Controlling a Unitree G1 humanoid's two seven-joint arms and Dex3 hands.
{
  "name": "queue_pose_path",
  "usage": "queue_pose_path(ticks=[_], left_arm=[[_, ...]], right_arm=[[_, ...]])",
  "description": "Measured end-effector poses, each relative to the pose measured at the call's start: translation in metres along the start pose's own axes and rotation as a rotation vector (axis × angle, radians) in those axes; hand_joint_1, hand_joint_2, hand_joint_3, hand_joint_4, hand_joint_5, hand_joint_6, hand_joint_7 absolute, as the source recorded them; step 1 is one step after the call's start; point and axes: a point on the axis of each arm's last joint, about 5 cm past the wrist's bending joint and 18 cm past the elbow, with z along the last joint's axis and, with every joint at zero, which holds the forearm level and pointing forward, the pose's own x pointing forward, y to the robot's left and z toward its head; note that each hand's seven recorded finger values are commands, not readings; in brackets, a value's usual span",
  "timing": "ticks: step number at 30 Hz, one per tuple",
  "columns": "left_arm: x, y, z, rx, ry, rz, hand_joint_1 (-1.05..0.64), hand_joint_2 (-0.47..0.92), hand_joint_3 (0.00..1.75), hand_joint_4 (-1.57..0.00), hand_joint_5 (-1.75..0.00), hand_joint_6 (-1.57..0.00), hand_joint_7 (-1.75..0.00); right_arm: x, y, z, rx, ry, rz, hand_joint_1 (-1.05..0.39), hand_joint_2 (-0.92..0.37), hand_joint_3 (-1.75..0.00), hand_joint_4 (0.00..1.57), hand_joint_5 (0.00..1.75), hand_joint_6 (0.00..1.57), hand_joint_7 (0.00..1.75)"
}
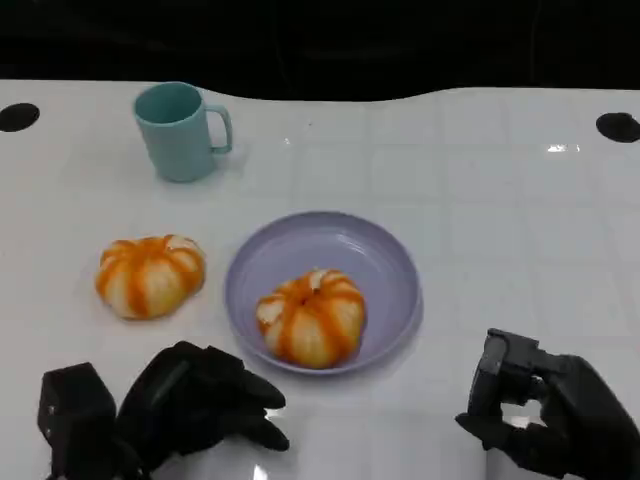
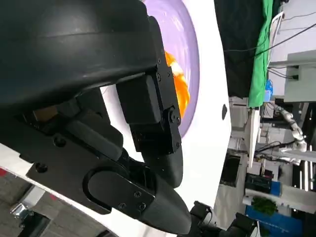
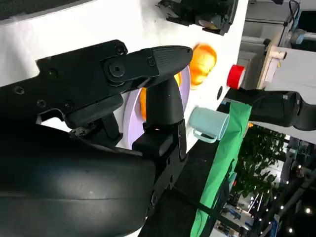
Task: Grasp the bread from the table and place it into the plate.
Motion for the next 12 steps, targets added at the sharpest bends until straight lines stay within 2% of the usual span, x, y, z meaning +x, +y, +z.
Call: queue_pose_path(ticks=[12], left_arm=[[0.0016, 0.0018, 0.0016, 0.011, -0.007, -0.001, -1.05, 0.8, 0.0, -1.57, -0.22, -1.55, -0.01]], right_arm=[[0.0016, 0.0031, -0.0015, -0.01, 0.004, -0.007, -0.43, -0.92, -0.16, 0.84, 1.75, 0.63, 1.75]])
